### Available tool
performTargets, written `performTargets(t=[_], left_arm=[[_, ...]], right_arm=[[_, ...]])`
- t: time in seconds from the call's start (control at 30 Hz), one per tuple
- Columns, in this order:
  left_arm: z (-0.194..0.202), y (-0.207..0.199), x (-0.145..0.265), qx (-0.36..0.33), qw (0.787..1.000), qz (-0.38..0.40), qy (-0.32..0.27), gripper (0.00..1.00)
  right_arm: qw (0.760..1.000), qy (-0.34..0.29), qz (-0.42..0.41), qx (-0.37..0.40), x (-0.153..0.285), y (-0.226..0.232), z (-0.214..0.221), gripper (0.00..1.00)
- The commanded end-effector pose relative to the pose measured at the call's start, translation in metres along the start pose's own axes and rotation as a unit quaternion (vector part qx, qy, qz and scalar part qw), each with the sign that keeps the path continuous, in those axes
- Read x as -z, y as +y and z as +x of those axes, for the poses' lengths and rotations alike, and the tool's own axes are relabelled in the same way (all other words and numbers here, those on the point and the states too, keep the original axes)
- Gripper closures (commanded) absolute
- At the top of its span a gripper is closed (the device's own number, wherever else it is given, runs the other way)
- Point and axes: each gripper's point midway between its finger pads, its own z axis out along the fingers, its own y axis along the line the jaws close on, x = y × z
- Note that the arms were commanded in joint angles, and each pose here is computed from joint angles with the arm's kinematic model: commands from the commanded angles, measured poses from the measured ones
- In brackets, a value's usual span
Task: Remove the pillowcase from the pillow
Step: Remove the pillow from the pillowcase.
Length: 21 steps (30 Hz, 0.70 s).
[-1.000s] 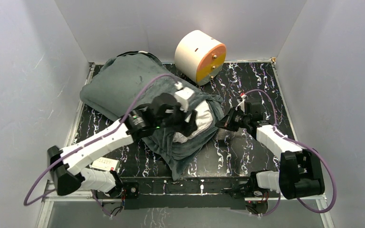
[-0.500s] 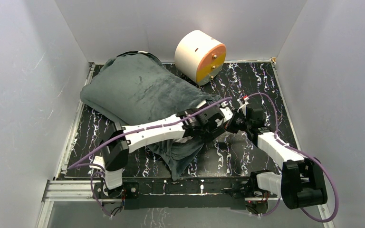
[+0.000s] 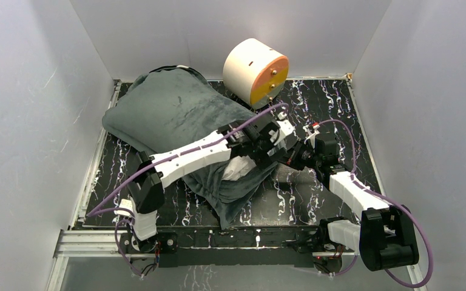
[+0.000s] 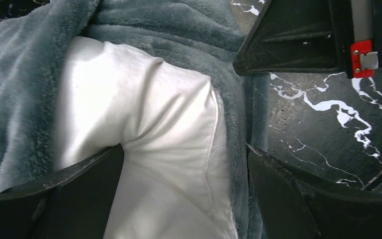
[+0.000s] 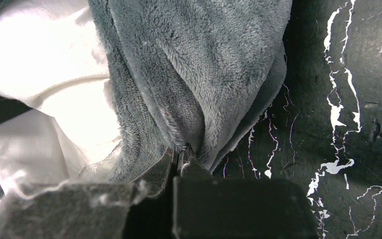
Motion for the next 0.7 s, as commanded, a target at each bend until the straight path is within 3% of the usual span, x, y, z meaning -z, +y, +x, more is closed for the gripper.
performTargets(t=[0.0,0.1,0.2,0.4,0.43,0.57,0.63,0.67], left_arm=[[-0.005,0.028,0.017,0.021,1.0,0.02,-0.003,0.03],[0.028,0.037,-0.005,0.003,0.997,-0.018,0.069,0.1],[0.044,0.06,-0.016,-0.01,0.991,-0.098,0.094,0.13],[0.088,0.048,-0.047,-0.02,0.981,-0.099,0.164,0.12],[0.095,0.051,-0.049,-0.022,0.978,-0.112,0.172,0.17],[0.111,0.057,-0.054,-0.019,0.972,-0.14,0.187,0.57],[0.114,0.054,-0.052,-0.018,0.973,-0.134,0.188,0.9],[0.114,0.054,-0.05,-0.015,0.973,-0.133,0.186,1.0]], right_arm=[[0.999,0.017,0.038,-0.013,0.002,-0.022,0.015,1.0],[0.999,0.023,0.039,-0.015,0.001,-0.023,0.016,1.0],[0.999,0.024,0.04,-0.013,0.001,-0.023,0.016,1.0],[0.999,0.017,0.048,-0.013,0.002,-0.025,0.014,1.0],[0.998,0.013,0.054,-0.014,0.003,-0.026,0.013,1.0],[0.997,-0.003,0.08,-0.015,0.006,-0.032,0.006,1.0],[0.996,-0.011,0.089,-0.014,0.007,-0.033,0.002,1.0],[0.995,-0.016,0.1,-0.012,0.008,-0.036,-0.001,1.0]])
